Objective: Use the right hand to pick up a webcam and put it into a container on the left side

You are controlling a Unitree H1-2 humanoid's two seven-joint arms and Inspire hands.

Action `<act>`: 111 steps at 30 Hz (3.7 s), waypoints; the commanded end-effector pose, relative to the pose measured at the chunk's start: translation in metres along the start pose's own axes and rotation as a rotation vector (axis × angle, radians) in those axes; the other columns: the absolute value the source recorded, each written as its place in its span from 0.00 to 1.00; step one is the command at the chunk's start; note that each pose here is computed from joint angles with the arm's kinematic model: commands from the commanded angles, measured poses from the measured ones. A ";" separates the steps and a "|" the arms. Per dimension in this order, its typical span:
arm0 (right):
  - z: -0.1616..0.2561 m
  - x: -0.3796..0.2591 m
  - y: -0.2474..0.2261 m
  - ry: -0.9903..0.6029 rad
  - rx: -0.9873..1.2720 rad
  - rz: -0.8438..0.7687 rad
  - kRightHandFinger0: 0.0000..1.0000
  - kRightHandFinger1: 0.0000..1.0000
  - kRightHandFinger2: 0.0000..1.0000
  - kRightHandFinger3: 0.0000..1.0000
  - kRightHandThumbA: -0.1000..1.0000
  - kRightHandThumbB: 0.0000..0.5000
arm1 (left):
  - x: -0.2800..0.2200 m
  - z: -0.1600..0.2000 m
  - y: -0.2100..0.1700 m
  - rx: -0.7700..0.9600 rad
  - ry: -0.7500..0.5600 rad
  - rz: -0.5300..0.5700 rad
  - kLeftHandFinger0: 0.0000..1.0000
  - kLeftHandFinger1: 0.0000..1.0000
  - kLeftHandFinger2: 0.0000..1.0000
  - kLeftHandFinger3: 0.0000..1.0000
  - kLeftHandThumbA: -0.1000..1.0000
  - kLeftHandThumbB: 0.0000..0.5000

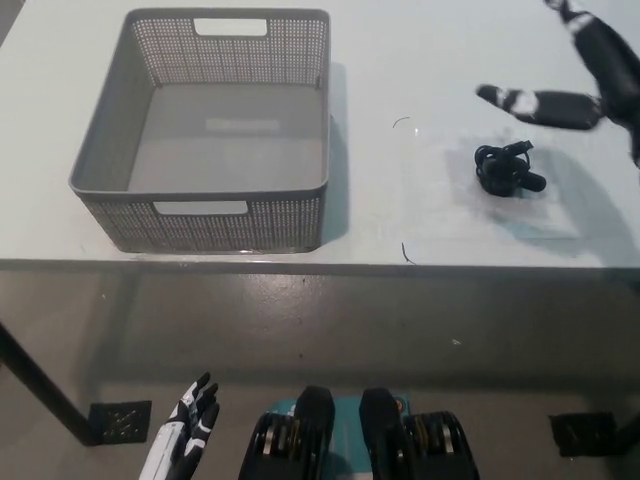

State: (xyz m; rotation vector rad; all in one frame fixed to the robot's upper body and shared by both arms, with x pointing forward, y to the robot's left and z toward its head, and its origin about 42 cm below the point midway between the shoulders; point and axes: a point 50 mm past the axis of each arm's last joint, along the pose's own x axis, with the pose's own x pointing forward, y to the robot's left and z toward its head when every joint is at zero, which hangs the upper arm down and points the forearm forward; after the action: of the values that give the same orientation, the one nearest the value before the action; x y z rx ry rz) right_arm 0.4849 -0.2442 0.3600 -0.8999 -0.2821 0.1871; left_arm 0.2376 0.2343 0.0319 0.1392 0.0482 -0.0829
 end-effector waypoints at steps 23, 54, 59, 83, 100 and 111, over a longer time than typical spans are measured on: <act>-0.031 0.081 0.057 0.380 -0.254 0.355 1.00 1.00 1.00 1.00 0.88 0.92 | -0.009 0.004 0.003 -0.008 -0.055 -0.010 1.00 1.00 1.00 1.00 0.86 0.06; -0.082 0.066 0.081 0.487 -0.326 0.397 1.00 1.00 1.00 1.00 0.81 0.98 | -0.015 -0.002 0.001 -0.001 -0.047 -0.006 1.00 1.00 1.00 1.00 0.86 0.06; -0.091 0.062 0.089 0.499 -0.308 0.407 1.00 1.00 1.00 1.00 0.81 0.95 | -0.011 0.000 0.003 0.003 -0.052 -0.007 1.00 1.00 1.00 1.00 0.86 0.05; -0.104 0.051 0.079 0.186 -0.155 -0.052 0.00 0.40 0.78 0.86 0.00 0.30 | -0.005 0.001 0.003 0.016 -0.053 -0.004 1.00 1.00 1.00 1.00 0.82 0.00; 0.018 0.095 -0.019 -0.109 -0.090 -0.310 0.01 0.46 0.84 0.98 0.00 0.30 | -0.007 0.001 0.004 0.024 -0.043 0.001 1.00 1.00 1.00 1.00 0.80 0.01; 0.144 0.107 -0.003 -0.338 -0.027 -0.283 0.00 0.38 0.78 0.92 0.00 0.32 | -0.006 0.002 0.001 0.028 -0.045 -0.004 1.00 1.00 1.00 1.00 0.79 0.02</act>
State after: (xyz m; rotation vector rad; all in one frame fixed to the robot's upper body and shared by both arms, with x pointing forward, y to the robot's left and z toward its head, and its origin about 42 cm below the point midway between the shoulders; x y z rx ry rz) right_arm 0.5542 -0.1538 0.4089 -0.8850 -0.5994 0.0430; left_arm 0.2276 0.2344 0.0270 0.1469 0.0429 -0.0976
